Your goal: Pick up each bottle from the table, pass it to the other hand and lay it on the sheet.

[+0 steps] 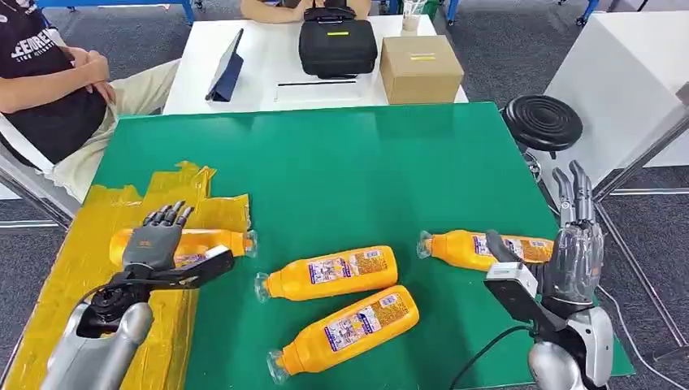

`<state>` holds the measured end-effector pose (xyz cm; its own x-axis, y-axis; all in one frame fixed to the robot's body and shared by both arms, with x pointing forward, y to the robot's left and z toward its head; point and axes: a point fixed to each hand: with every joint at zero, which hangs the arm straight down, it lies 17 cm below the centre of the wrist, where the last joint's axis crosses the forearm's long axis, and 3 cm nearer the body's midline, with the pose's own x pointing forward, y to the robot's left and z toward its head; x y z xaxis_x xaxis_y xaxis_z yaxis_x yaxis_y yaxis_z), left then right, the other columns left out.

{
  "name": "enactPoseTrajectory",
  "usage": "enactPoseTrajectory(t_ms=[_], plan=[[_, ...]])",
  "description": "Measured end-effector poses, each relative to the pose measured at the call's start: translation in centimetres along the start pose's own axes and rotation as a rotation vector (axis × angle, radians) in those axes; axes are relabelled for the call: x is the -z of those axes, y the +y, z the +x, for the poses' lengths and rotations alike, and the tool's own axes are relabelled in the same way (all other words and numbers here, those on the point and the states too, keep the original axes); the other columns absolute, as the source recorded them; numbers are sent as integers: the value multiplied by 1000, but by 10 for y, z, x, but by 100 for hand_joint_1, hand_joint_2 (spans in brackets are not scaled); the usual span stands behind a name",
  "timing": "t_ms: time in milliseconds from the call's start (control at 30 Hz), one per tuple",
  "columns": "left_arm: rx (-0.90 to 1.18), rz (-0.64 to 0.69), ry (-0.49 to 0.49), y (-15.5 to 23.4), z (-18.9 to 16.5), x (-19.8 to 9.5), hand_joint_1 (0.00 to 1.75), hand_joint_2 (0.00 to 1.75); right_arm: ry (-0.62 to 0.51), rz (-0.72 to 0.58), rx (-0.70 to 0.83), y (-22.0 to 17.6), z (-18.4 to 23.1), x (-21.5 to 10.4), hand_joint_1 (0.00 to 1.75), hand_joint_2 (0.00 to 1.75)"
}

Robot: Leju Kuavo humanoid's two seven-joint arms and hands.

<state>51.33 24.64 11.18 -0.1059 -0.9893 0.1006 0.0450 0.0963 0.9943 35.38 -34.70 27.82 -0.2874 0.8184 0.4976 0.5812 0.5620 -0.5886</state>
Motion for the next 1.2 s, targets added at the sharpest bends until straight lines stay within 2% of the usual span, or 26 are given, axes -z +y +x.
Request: enactPoseTrajectory(t_ms=[167,467,667,767,967,1200], plan=[[9,32,-15,15,2,2,0,175,6,-1,2,-1,-2,-1,0,175],[-42,148,-88,89,6,13,0,175,14,-1,29,-3,-6,-4,0,175],[-305,148,-266,105,35,-1,0,175,41,31,-26,-10,-22,-5,0,175],[-422,169,-299,112,35,-12,0,175,61,78,-91,-13,-36,-4,0,175],[-646,228,-323,127,26,-24,0,175,70,165,-380,-28,-72,17,0,175],[-684,245,-307,128,20,-25,0,175,67,153,-445,-43,-84,30,0,175]])
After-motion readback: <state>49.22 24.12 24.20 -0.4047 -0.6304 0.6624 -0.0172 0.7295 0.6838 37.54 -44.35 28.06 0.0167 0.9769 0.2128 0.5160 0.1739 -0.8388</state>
